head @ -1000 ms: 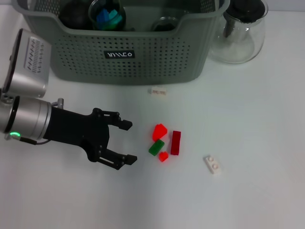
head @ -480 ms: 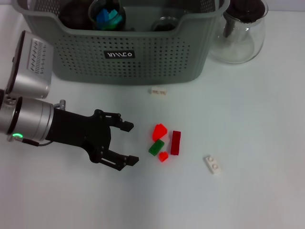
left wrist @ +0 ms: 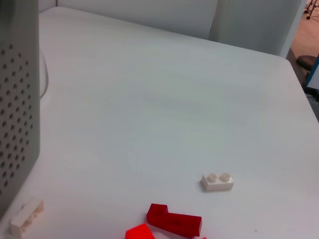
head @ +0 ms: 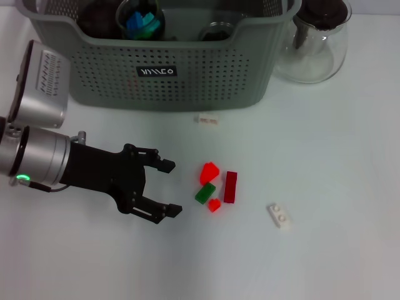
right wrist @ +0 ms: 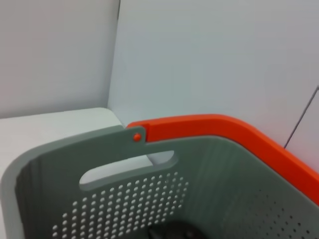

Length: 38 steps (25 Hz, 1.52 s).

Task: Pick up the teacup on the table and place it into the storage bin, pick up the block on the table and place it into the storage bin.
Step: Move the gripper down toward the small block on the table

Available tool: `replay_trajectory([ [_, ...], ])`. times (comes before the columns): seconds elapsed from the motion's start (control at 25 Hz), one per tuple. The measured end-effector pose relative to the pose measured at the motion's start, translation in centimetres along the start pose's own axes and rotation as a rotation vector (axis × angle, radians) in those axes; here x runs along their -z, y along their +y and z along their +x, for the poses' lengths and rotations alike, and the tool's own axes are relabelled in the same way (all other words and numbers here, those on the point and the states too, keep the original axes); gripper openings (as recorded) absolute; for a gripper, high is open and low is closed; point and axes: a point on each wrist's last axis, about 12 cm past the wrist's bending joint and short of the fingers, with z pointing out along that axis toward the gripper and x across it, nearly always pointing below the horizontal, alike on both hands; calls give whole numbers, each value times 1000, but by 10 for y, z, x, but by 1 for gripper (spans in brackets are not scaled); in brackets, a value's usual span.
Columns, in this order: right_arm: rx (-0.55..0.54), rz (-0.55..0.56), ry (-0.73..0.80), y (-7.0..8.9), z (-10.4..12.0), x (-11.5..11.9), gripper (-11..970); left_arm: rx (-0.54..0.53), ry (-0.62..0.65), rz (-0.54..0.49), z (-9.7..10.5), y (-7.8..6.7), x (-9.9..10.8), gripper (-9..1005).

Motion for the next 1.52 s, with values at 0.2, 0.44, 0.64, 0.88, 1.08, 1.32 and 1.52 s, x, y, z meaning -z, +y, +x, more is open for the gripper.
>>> replay_trajectory([
  [0.2,-29,-16,-45,-4,-1,12,645,1,0,1,0,0,0,894],
  [0.44,-81,-64,-147,-11,2,43,855,9,-2,7,1,-1,0,894],
  [0.64,-98,-174,-219,-6,18,85,945,12,-1,8,1,-1,1,893],
  [0.88,-93,-365,-218,8,53,143,943,14,1,5,2,-1,2,893],
  [1.08,-168,-544,-53,12,89,178,942,14,3,0,2,-1,3,893],
  [1.32,-238,-557,283,11,123,190,941,20,1,-16,3,0,3,894],
  [1.52,-169,-504,489,14,130,176,940,28,0,-26,5,0,2,894],
])
